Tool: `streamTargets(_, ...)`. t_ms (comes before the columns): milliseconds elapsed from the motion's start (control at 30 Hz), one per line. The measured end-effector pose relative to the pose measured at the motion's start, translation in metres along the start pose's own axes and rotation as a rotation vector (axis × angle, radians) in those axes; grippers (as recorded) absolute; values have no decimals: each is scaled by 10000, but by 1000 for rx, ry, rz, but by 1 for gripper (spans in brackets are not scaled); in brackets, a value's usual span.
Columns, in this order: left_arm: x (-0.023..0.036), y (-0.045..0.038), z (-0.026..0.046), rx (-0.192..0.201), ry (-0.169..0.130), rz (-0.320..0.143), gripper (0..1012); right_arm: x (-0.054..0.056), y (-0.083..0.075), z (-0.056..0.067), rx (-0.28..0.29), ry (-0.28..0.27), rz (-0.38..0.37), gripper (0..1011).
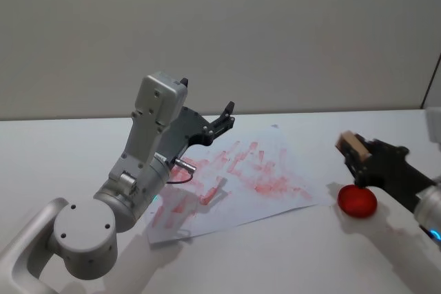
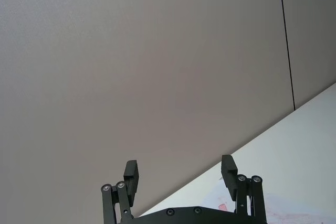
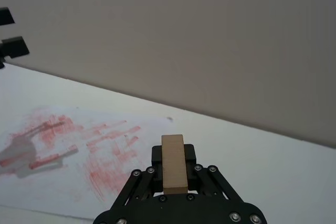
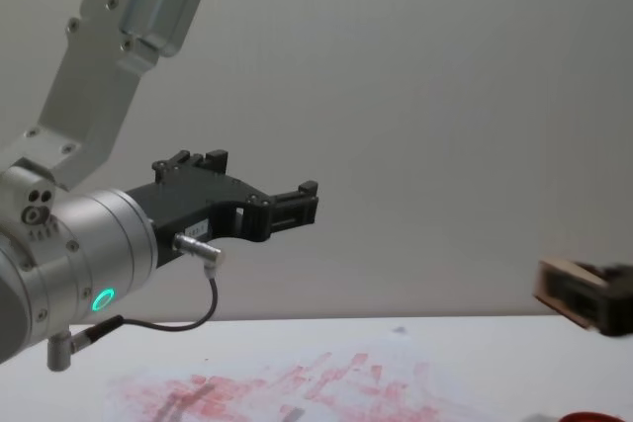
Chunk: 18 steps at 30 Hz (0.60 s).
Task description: Use the one hand to pick up the stamp and affix it onto the A4 paper.
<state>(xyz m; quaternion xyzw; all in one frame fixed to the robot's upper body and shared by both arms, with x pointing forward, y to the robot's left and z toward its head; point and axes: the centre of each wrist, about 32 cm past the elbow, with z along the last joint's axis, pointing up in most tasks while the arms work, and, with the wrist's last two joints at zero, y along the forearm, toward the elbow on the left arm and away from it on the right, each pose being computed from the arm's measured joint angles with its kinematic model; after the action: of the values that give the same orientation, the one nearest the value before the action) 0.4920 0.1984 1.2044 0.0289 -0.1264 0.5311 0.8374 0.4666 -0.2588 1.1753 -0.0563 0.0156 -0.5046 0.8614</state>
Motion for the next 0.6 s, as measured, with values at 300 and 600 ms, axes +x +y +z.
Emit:
streamTargets(300,0,0,0,0,0,0,1001,45,-298,-117,-71,41,-66,218)
streamTargets(600,0,0,0,0,0,0,1001,75,-384,-177,-122,54,-84,218)
